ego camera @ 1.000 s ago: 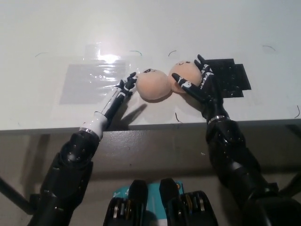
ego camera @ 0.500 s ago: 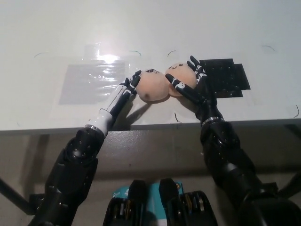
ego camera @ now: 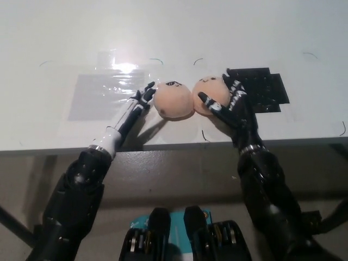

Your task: Use both hands to push two dumpling toys together to the middle

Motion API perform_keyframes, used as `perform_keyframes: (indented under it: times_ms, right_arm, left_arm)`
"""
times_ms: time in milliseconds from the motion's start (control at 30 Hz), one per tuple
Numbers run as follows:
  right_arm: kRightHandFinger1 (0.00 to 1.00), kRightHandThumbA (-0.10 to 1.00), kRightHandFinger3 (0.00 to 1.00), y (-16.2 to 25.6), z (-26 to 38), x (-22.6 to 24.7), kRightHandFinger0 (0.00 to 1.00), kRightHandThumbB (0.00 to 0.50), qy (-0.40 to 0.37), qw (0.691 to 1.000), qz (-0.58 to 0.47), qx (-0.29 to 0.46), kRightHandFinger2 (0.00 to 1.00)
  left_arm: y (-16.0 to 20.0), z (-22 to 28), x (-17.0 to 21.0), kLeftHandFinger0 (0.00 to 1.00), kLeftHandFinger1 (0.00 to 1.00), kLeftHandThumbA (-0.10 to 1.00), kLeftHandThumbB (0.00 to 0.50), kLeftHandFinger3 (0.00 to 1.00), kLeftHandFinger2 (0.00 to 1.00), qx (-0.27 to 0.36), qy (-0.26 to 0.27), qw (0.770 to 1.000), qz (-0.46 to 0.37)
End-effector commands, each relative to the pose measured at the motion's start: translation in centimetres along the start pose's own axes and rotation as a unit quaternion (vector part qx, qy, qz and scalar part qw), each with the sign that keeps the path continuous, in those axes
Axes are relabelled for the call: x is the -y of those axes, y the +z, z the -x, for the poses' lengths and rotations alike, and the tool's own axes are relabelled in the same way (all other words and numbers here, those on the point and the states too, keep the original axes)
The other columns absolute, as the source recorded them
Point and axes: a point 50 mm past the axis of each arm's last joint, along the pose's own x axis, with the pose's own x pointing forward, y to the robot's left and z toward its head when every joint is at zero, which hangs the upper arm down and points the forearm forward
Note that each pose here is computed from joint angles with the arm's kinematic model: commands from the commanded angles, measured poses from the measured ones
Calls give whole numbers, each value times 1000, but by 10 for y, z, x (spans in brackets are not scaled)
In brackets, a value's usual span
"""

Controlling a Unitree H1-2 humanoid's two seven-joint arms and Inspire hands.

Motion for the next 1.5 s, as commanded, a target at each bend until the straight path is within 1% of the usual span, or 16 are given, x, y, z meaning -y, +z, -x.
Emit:
perform_keyframes:
  times_ms: [0, 200, 333, 500, 533, 667, 733, 800, 867, 967, 1000, 1133, 1233, 1300, 1433, 1467]
  right_arm:
    - [1000, 1000, 1000, 29, 13, -5, 1000, 153, 49, 998, 7, 41, 1000]
    - [1000, 1000, 1000, 53, 38, -8, 1000, 116, 66, 995, 23, 64, 1000]
    - [1000, 1000, 1000, 64, 56, -12, 1000, 140, 72, 993, 42, 78, 1000]
    - [1000, 1000, 1000, 75, 82, -12, 1000, 125, 85, 991, 39, 99, 1000]
    - [1000, 1000, 1000, 83, 90, -10, 1000, 157, 84, 989, 49, 110, 1000]
    - [1000, 1000, 1000, 100, 107, -6, 1000, 264, 85, 987, 44, 126, 1000]
    - [1000, 1000, 1000, 103, 119, -4, 1000, 267, 81, 988, 42, 127, 1000]
    - [1000, 1000, 1000, 104, 133, 0, 1000, 262, 79, 987, 37, 133, 1000]
    - [1000, 1000, 1000, 105, 151, 3, 1000, 259, 75, 988, 33, 132, 1000]
    - [1000, 1000, 1000, 105, 167, 6, 1000, 271, 74, 986, 35, 145, 1000]
    - [1000, 1000, 1000, 104, 173, 8, 1000, 256, 72, 986, 37, 148, 1000]
    - [1000, 1000, 1000, 98, 195, 17, 1000, 229, 75, 986, 31, 144, 1000]
    - [1000, 1000, 1000, 92, 210, 24, 1000, 252, 69, 990, 27, 122, 1000]
    - [1000, 1000, 1000, 86, 220, 29, 1000, 243, 64, 991, 28, 115, 1000]
    - [1000, 1000, 1000, 72, 229, 40, 1000, 252, 52, 994, 28, 94, 1000]
    - [1000, 1000, 1000, 67, 230, 45, 1000, 270, 46, 995, 33, 86, 1000]
  left_arm:
    - [8, 8, -30, 1000, 1000, 1000, 290, 1000, 1000, 14, 28, 1000, 0]
    - [-2, 21, -39, 1000, 1000, 1000, 265, 1000, 1000, 1, 41, 999, 26]
    - [-10, 33, -38, 1000, 1000, 1000, 267, 1000, 1000, -3, 47, 999, 19]
    - [-10, 55, -30, 1000, 1000, 1000, 259, 1000, 1000, 15, 48, 998, 26]
    - [-4, 64, -29, 1000, 1000, 1000, 272, 1000, 1000, 30, 44, 998, 29]
    - [17, 86, -27, 1000, 1000, 1000, 266, 1000, 1000, 74, 45, 996, 33]
    - [23, 102, -22, 1000, 1000, 1000, 267, 1000, 1000, 83, 45, 995, 41]
    - [30, 124, -17, 1000, 1000, 1000, 242, 1000, 1000, 92, 44, 993, 55]
    - [28, 148, -7, 1000, 1000, 1000, 270, 1000, 1000, 98, 42, 991, 76]
    - [31, 173, 1, 1000, 1000, 1000, 279, 1000, 1000, 107, 39, 989, 90]
    - [31, 182, 3, 1000, 1000, 1000, 299, 1000, 1000, 107, 42, 990, 84]
    - [35, 207, 10, 1000, 1000, 1000, 317, 1000, 1000, 112, 42, 988, 98]
    - [29, 221, 9, 1000, 1000, 1000, 307, 1000, 1000, 111, 48, 988, 95]
    - [24, 231, 7, 1000, 1000, 1000, 334, 1000, 1000, 97, 55, 989, 95]
    - [9, 240, 3, 1000, 1000, 1000, 326, 1000, 1000, 77, 62, 990, 97]
    - [3, 242, 1, 1000, 1000, 1000, 321, 1000, 1000, 67, 62, 991, 101]
